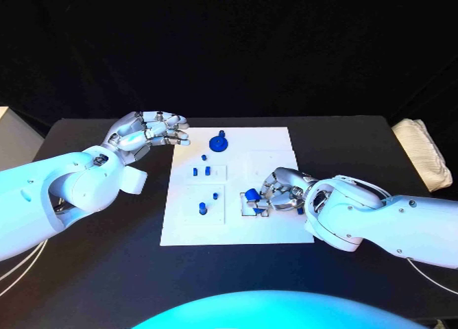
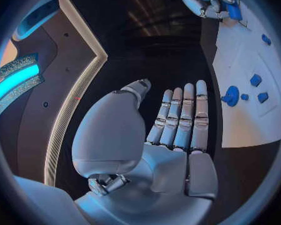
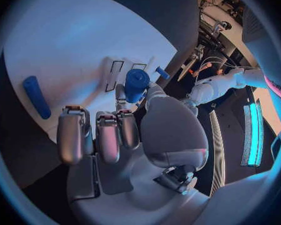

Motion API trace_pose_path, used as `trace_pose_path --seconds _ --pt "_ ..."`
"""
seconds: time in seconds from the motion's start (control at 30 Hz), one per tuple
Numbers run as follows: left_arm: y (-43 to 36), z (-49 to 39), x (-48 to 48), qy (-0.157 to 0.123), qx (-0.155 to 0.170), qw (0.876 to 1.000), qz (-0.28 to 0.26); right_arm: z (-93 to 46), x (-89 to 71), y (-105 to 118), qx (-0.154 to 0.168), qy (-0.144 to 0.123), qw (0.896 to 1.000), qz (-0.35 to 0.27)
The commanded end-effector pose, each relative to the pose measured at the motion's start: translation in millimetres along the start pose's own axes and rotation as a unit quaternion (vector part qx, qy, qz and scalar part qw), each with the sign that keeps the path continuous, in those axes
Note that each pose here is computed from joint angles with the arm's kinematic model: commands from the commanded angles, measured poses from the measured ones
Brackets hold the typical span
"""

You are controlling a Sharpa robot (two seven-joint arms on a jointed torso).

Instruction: Assemble the parts on the task board

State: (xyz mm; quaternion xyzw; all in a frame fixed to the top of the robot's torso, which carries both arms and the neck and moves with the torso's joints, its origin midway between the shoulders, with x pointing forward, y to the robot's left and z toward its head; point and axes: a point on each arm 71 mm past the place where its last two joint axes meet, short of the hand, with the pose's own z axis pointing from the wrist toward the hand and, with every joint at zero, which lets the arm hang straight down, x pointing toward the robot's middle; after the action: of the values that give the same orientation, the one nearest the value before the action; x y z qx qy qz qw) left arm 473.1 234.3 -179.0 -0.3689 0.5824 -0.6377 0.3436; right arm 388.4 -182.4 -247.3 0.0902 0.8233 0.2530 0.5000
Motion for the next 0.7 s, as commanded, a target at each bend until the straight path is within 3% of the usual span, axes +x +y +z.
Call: trace_pose_path --seconds 0.03,0.7 --pt "-0.5 0.4 2.7 0.010 0.002 1.000 -0.007 1.5 1.9 2.3 -0.007 0.006 1.000 -0.023" --pt "-0.4 0.0 2.3 0.010 -0.001 1.000 -0.006 10.4 1.8 3.0 -0.005 -0.011 0.999 -0.035"
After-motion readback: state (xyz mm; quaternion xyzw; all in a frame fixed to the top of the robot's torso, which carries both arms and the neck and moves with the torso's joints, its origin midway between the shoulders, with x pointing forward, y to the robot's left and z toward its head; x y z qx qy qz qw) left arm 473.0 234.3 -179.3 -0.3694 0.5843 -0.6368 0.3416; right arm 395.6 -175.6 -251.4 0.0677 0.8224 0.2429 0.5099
